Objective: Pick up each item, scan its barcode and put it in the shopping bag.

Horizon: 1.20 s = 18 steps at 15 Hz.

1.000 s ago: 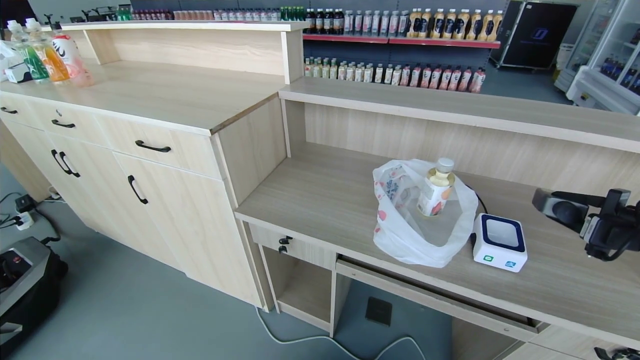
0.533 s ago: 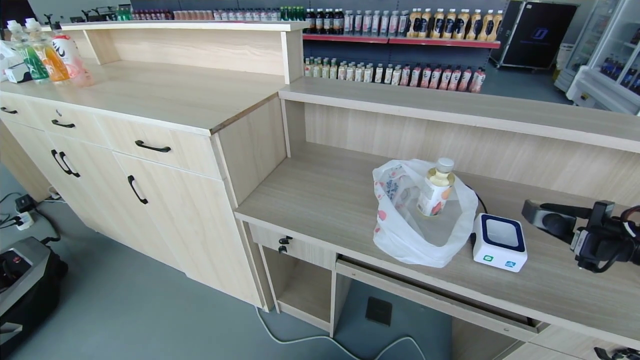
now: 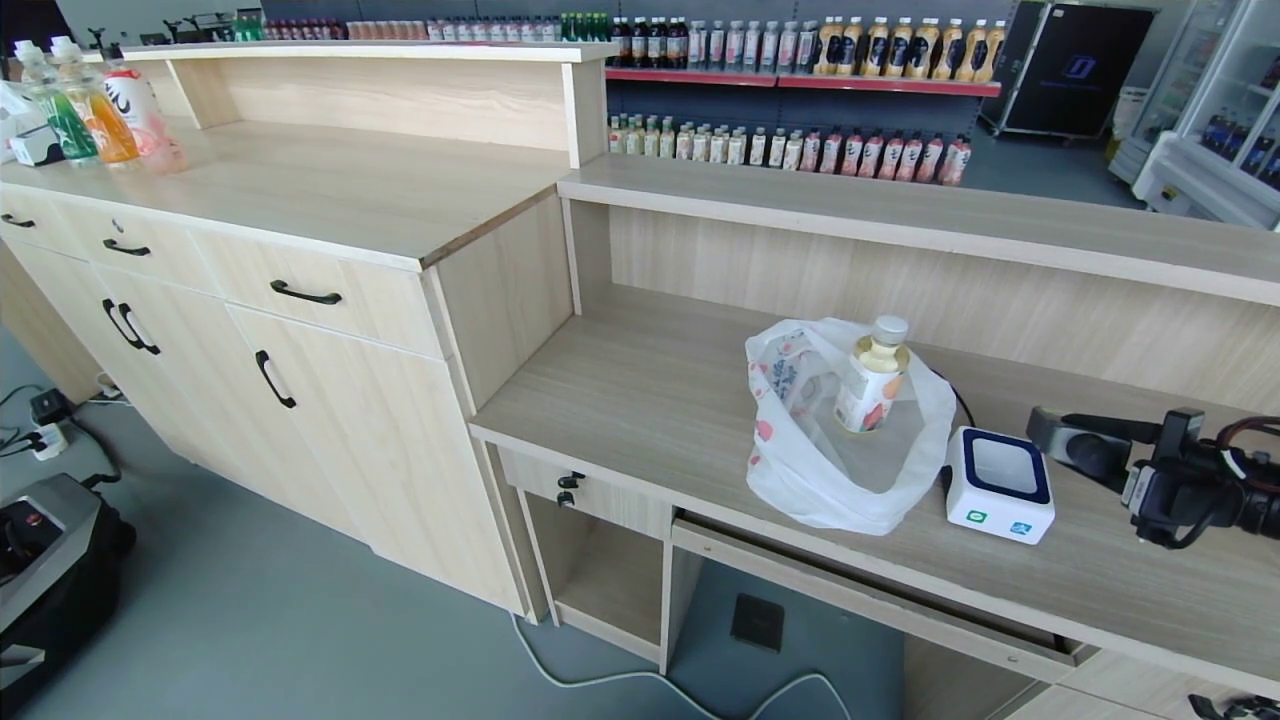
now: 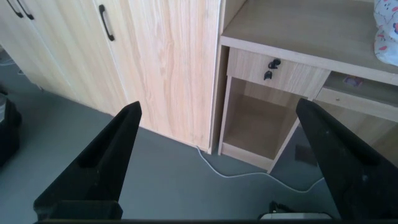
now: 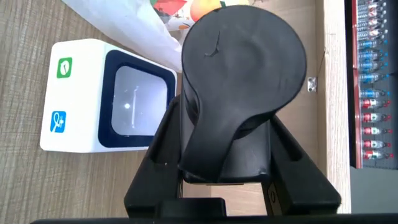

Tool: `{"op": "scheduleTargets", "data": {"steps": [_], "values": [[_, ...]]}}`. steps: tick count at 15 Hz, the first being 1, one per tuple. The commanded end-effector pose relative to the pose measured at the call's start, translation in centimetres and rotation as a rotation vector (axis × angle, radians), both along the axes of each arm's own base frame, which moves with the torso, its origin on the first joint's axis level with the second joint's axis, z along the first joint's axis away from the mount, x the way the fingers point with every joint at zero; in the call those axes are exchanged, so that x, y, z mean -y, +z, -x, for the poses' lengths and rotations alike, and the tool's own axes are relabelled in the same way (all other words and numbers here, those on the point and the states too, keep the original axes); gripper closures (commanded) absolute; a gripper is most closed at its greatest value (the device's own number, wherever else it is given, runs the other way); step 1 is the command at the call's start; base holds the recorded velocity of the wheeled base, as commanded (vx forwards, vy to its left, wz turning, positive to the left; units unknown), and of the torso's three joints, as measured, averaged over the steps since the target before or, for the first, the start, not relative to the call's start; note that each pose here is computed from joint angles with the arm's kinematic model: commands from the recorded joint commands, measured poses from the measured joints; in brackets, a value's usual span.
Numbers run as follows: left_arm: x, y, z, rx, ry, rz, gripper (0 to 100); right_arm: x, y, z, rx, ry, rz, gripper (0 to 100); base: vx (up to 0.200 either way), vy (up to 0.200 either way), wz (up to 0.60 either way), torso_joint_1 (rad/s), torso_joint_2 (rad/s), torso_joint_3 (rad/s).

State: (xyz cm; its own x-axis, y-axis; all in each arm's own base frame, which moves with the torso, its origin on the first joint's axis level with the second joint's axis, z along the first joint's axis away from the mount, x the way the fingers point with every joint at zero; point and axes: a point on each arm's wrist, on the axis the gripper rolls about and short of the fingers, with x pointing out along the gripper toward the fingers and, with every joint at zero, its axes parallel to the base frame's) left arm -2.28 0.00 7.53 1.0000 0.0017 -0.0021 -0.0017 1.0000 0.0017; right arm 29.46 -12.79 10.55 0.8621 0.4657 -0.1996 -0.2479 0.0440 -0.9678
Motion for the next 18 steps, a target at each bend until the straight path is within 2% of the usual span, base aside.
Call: {"op": "scheduleTargets", "data": {"steps": [1,18], "values": [[0.0,0.0,0.0,0.001,0.000,0.000,0,-0.3,-0.4,-0.2,-0.012,0.011,-0.007,100,0.000,0.000,0.00,0.000,0.00,0.000],[0.0,0.0,0.0,0.001,0.000,0.000,0,-1.6,-0.9,-2.3,0.011,0.064,-0.030,100,0.000,0.000,0.00,0.000,0.00,0.000]]}}
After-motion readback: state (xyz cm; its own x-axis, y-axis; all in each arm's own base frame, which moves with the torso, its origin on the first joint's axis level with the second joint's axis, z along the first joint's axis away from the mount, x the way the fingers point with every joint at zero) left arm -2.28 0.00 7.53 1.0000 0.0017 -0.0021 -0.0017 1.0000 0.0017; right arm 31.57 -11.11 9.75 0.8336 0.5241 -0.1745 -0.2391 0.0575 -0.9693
